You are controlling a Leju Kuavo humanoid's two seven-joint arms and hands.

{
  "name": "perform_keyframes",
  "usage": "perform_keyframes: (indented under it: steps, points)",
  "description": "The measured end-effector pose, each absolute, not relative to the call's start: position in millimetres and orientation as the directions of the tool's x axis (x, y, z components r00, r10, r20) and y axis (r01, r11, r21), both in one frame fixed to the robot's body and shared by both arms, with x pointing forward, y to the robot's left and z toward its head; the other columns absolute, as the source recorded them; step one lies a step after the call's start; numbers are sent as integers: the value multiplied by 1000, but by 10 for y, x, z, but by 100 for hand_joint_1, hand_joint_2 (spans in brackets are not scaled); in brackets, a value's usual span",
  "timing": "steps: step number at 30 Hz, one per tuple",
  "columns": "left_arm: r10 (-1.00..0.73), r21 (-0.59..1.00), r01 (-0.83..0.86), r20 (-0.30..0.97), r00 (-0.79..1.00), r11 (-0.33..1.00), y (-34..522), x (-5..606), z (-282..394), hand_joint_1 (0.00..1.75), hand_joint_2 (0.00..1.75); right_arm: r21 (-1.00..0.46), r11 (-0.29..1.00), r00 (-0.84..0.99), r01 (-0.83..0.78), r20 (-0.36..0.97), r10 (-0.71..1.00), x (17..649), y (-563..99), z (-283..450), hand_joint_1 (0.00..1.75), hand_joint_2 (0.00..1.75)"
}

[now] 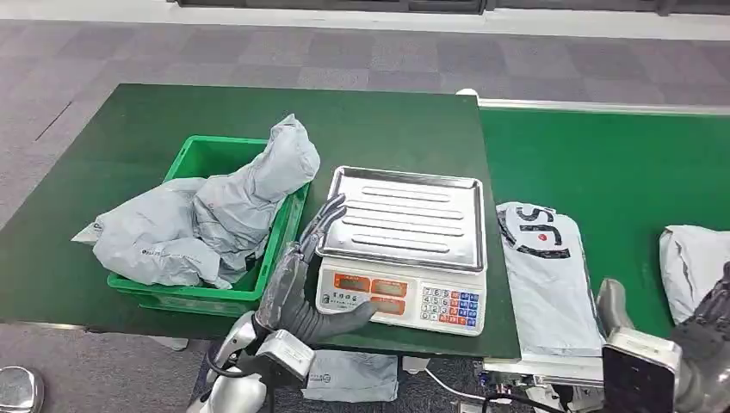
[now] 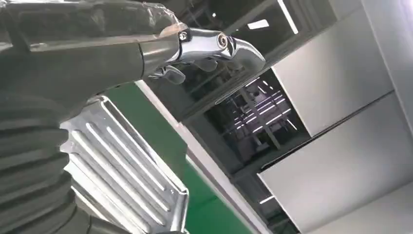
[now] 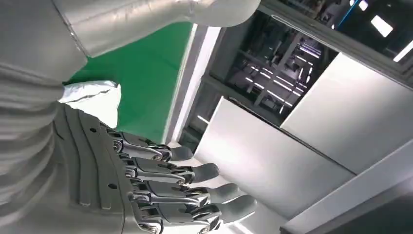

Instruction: Moved the parcel from conveyor to table for the left to box.

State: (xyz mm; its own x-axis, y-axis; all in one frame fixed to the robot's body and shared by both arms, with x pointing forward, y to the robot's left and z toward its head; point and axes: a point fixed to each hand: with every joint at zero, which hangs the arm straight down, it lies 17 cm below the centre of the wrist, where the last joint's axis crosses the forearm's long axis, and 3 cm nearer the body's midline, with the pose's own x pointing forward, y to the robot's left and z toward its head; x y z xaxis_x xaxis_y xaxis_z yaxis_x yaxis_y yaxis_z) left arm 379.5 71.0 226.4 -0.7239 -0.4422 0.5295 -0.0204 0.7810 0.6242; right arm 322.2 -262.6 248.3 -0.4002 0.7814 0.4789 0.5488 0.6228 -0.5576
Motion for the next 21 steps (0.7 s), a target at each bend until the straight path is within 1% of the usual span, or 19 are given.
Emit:
perform_keyframes:
  steps: [6,21]
  points:
    - [-434,621,-8,539,-722,784,686,3779,2248,0,175,-580,615,-390,535,477,788,3259,-2605,2456,0,175]
    - [-427,619,6,549,-718,785,656,3750,2215,0,175,-582,618,-400,529,471,786,3234,-2583,2456,0,175]
